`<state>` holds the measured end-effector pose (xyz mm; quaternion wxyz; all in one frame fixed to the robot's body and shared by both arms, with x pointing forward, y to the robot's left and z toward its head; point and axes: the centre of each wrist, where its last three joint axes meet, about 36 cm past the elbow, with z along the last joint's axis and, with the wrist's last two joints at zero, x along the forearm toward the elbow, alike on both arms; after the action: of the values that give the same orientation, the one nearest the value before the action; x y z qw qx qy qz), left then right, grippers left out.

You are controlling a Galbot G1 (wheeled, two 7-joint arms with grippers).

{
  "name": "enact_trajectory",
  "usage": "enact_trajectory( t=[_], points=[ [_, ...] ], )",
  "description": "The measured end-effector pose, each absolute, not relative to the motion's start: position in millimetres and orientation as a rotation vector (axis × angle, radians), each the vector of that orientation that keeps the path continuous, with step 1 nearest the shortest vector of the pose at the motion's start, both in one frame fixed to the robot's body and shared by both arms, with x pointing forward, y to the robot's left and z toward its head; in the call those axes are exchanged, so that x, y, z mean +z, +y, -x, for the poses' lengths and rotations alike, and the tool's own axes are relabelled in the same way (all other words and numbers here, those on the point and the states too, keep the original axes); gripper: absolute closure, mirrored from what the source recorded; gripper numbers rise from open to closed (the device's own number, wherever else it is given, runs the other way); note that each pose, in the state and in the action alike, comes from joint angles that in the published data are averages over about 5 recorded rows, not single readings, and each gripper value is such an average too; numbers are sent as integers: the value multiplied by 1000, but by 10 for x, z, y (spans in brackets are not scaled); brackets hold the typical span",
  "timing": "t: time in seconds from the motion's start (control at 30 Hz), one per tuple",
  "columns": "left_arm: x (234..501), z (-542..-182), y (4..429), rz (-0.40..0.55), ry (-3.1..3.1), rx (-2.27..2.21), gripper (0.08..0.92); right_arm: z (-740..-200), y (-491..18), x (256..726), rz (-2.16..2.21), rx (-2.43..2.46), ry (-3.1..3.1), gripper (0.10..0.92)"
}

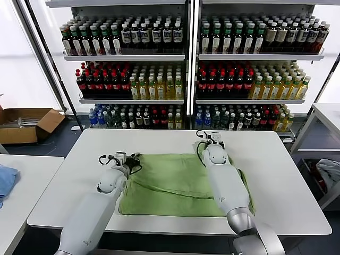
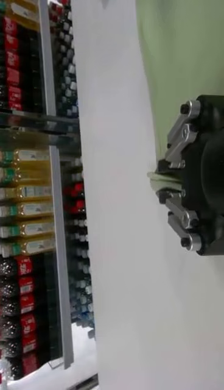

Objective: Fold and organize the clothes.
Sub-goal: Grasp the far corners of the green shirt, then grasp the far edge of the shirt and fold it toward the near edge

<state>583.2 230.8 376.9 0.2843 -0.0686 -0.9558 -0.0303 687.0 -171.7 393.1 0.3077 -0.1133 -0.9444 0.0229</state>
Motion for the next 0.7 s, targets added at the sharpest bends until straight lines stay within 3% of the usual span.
enact_trajectory(
  t=[0.13,0.23,0.7],
  points=[
    [3743,-5811,2305,183,-2554,-62,885,-6830,-1738,3941,301,50,-2504,870],
    [3729,-5800,2313,184,-2557,-49,909,-6796,-1753,3965,298,31,-2518,914],
    [3804,-5719,2345,182,-2682,-36,909,-6502,-1833,4350,284,-39,-2697,917]
  ],
)
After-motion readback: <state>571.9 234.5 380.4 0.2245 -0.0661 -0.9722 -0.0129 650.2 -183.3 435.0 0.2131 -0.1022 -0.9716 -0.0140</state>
